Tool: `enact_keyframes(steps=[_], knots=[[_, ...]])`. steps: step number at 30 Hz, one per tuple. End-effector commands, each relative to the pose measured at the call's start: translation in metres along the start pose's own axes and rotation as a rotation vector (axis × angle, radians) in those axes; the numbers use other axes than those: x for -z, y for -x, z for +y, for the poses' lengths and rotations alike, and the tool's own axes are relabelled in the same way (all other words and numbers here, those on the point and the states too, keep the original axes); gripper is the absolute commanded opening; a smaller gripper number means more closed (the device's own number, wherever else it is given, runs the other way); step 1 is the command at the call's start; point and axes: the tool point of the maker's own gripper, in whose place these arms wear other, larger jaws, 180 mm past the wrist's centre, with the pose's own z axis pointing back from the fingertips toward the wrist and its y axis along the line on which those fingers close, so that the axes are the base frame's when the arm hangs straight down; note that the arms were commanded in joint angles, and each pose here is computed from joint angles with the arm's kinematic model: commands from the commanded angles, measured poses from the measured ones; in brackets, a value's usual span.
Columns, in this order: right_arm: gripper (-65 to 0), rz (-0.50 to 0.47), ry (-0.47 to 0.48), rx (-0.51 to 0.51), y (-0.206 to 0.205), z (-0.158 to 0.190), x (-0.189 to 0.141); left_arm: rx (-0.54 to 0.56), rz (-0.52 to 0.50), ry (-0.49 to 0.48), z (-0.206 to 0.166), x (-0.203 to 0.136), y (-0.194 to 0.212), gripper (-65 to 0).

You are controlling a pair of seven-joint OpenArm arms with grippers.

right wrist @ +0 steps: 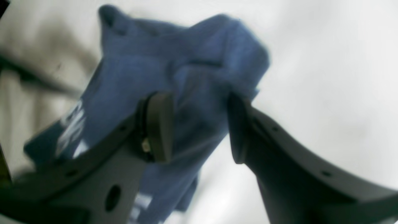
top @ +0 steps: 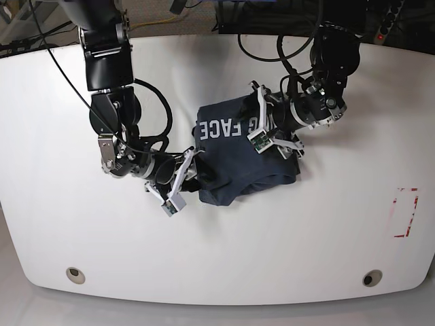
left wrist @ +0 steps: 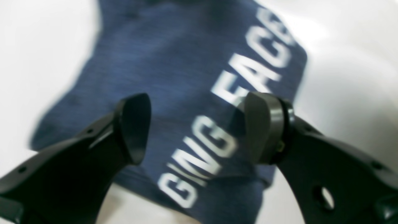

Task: Fold the T-shirt properly
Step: 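Fold the shirt edge with the right gripper over toward the left gripper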

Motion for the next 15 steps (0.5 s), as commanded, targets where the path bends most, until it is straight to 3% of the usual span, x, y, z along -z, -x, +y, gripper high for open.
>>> enact_keyframes(steps=[1, 9, 15], knots=[[-38.8, -0.072, -0.010, 0.010, -0.023, -0.006, 0.002, -0.014, -0.001, 0.007, 0.001, 0.002, 0.004, -21.7], [-38.8, -0.120, 0.020, 0.158, -0.005, -0.038, 0.021, -0.069, 0.140, 0.035, 0.008, 0.006, 0.063, -23.2], [-38.8, -0.091, 0.082, 0.134, 0.009, -0.059, 0.035, -0.054, 0.172, 0.024, 0.015, 0.000, 0.074, -25.7]])
